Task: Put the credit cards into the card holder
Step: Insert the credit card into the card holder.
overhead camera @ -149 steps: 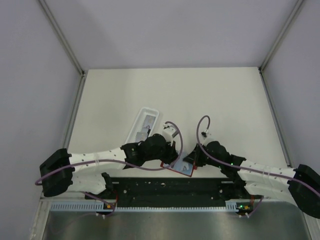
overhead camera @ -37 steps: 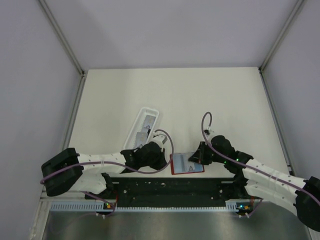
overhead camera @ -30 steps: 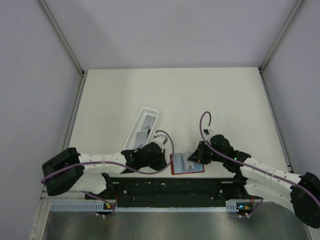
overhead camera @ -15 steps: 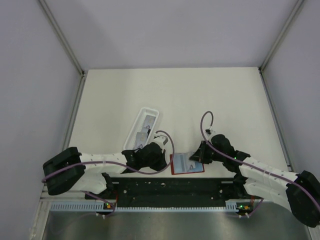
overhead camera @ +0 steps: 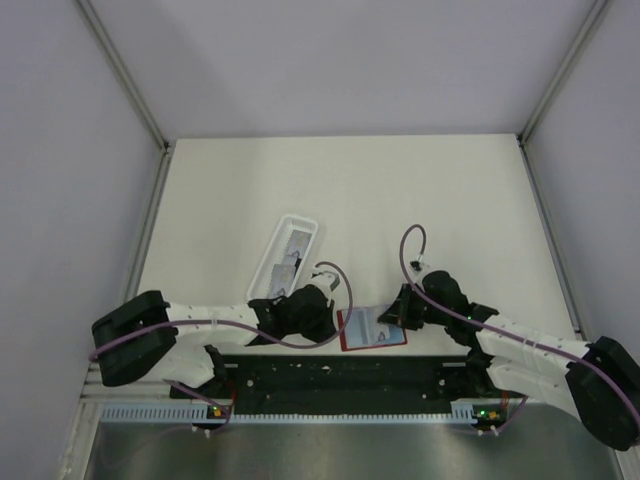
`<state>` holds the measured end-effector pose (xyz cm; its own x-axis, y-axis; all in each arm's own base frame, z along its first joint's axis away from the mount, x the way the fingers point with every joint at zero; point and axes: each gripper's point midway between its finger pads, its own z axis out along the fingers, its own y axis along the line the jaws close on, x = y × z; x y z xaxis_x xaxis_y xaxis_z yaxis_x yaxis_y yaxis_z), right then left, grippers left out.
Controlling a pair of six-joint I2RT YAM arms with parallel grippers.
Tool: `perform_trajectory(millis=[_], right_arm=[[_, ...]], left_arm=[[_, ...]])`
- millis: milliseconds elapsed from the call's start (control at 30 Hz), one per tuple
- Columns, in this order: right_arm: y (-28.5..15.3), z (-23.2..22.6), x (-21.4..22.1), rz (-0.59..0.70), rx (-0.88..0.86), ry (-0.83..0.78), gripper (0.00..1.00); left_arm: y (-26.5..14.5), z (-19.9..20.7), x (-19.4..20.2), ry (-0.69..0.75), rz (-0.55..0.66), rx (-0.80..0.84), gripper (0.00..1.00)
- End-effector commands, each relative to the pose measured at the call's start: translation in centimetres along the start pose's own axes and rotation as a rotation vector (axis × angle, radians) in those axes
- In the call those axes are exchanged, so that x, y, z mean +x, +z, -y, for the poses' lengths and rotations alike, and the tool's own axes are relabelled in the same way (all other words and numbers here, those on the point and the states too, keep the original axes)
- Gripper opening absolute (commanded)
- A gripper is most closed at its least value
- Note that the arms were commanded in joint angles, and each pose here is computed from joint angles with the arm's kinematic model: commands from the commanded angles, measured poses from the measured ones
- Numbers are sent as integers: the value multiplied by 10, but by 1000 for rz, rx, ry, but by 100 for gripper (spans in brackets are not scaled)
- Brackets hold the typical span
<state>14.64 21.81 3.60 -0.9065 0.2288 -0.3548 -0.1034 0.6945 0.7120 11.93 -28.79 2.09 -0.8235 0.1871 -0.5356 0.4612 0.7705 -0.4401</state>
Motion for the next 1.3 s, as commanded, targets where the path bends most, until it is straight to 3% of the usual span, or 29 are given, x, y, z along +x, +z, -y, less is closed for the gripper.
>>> perform_trajectory(millis=[0, 1267], right_arm=[[2, -9, -6, 22, -53, 6, 0], [10, -9, 4, -25, -91, 22, 0]], left_arm=[[2, 19, -17, 13, 41, 48, 0], [8, 22, -13, 18, 24, 47, 0]])
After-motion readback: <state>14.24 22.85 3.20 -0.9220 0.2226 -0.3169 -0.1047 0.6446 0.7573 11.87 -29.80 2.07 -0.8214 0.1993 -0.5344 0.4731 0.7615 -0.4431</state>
